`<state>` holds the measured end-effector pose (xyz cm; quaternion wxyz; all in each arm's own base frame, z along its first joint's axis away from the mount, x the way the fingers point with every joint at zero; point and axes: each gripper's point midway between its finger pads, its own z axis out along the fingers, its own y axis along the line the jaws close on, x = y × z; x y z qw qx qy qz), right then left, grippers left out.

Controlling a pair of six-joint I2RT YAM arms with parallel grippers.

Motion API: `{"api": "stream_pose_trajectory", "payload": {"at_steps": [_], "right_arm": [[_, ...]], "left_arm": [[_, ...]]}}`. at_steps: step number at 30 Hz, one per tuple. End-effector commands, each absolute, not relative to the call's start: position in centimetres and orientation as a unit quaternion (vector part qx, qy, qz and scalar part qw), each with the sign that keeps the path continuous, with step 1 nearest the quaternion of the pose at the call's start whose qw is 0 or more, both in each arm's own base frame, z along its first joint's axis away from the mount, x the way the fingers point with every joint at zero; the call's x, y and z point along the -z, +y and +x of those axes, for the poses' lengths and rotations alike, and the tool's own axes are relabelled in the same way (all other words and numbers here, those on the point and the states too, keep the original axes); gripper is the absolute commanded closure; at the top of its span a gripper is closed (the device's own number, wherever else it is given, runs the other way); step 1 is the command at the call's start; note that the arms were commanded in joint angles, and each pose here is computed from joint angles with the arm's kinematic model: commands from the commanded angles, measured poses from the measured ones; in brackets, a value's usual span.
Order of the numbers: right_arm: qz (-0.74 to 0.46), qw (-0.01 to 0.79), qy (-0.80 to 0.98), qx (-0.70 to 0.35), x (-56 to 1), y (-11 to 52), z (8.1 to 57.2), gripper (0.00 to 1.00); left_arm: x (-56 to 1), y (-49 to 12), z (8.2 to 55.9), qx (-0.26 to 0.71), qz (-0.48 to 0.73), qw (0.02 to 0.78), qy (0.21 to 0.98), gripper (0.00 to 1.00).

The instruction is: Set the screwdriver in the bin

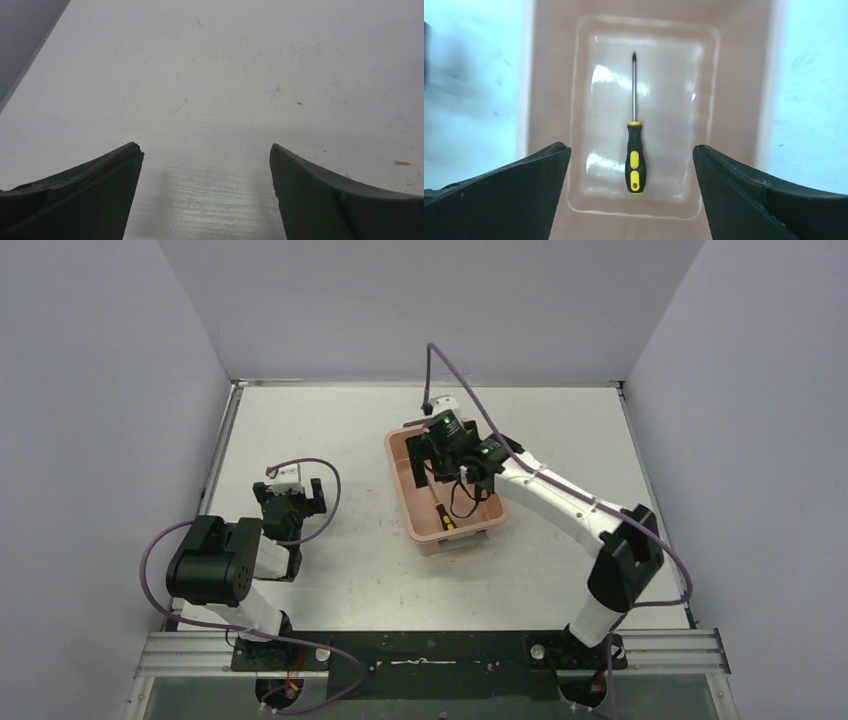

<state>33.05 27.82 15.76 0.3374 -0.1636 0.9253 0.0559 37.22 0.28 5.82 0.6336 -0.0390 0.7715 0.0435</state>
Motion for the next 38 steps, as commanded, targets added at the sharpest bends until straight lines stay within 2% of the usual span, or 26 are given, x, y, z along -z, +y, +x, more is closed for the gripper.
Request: {"api": "stream_pose_trajectory", "payload": {"at_steps": [1, 6, 12, 19, 27, 38], "right_arm": [[-0.137, 0.451, 0.88, -0.055, -25.1, 25.4, 34.2, 0.0], [-0.065, 0.507, 0.859, -0.033, -27.6, 19.0, 35.6, 0.0], [0.029, 0.559, 0.828, -0.009, -26.9, 9.8, 36.5, 0.0], [0.056, 0.583, 0.809, 0.042, -19.3, 1.7, 35.9, 0.0], [0.075, 0.628, 0.772, 0.06, -12.3, -1.6, 33.2, 0.0], [0.093, 0.649, 0.754, 0.038, -10.4, -1.5, 31.7, 0.0]], "left_arm": [[-7.4, 0.3, 38.0, -0.041, -0.043, 0.654, 0.754, 0.03], [-7.4, 0.3, 38.0, -0.04, -0.044, 0.655, 0.754, 0.03], [-7.4, 0.3, 38.0, -0.041, -0.044, 0.655, 0.754, 0.03], [-7.4, 0.3, 38.0, -0.041, -0.043, 0.655, 0.754, 0.03], [-7.3, 0.3, 38.0, -0.041, -0.044, 0.653, 0.755, 0.03], [-7.4, 0.3, 38.0, -0.041, -0.044, 0.655, 0.753, 0.03]]}}
